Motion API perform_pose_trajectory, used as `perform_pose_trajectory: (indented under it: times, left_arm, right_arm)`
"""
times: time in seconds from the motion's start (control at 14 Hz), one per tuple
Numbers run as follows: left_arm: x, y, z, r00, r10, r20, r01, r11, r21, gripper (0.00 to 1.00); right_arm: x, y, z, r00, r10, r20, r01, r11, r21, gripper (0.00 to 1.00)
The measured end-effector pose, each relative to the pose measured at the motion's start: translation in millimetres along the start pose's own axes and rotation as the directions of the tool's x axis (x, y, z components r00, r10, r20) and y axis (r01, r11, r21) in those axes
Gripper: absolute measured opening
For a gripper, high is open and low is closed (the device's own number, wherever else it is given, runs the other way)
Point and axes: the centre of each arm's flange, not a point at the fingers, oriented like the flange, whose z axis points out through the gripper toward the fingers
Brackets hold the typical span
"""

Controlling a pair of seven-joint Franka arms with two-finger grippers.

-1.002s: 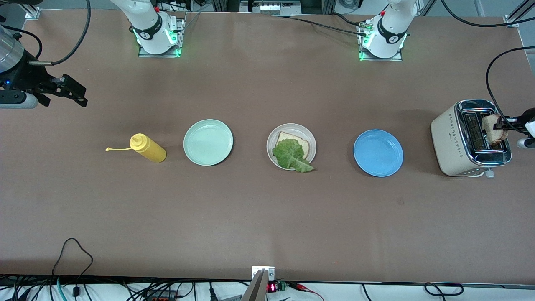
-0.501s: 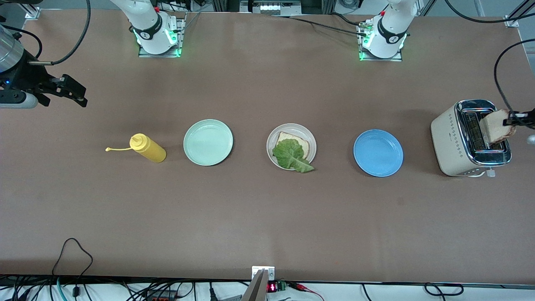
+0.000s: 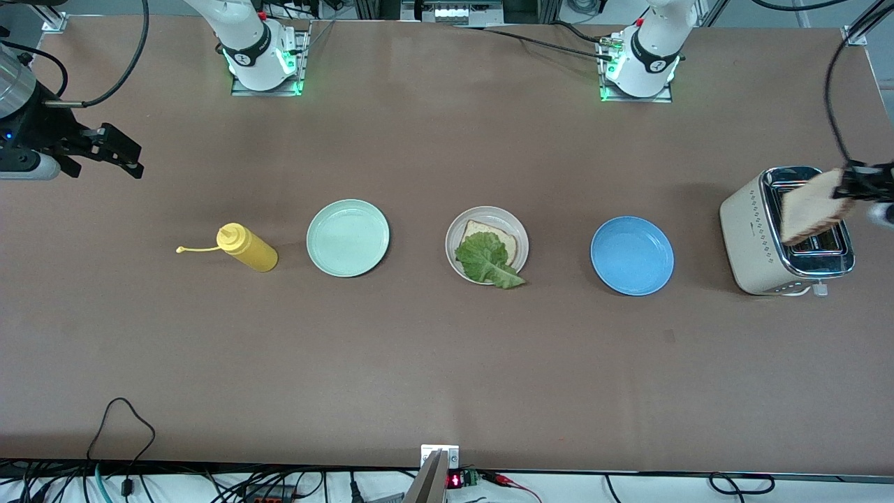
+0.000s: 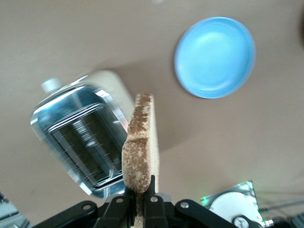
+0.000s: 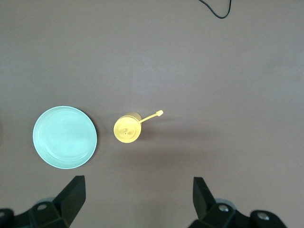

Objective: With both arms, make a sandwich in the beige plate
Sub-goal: 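Carry the bread slice over the lettuce on the beige plate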

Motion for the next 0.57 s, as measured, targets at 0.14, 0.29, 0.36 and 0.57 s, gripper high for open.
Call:
perform_pose_trajectory:
  times: [0.14,0.29,0.36,0.57]
  left_arm:
    - [28.7,49.2,3.6,0.994,0.108,0.016,-0.108,0.994,-0.033,0.09]
    - [59.3,97.1,15.8,0.981,0.194,-0.008,-0.193,0.972,-0.132,0.09]
    - [74.7,118.5,26.1,0.979,0.202,-0.015,-0.201,0.959,-0.199,0.09]
    - [125.6,164.0,66.1,0.984,0.161,-0.074,-0.177,0.868,-0.464,0.09]
  right_arm:
    - [-0.7,0.0,-2.1,1.0,0.0,-0.004,0.0,1.0,0.0,1.0]
    - [-1.2,-0.4,-3.4,1.0,-0.001,-0.006,0.001,1.0,0.0,1.0]
    - [-1.3,-0.7,-3.3,1.0,-0.002,-0.006,0.002,1.0,0.0,1.0]
    - [-1.3,-1.4,-3.5,1.0,-0.003,-0.006,0.003,1.0,0.0,1.0]
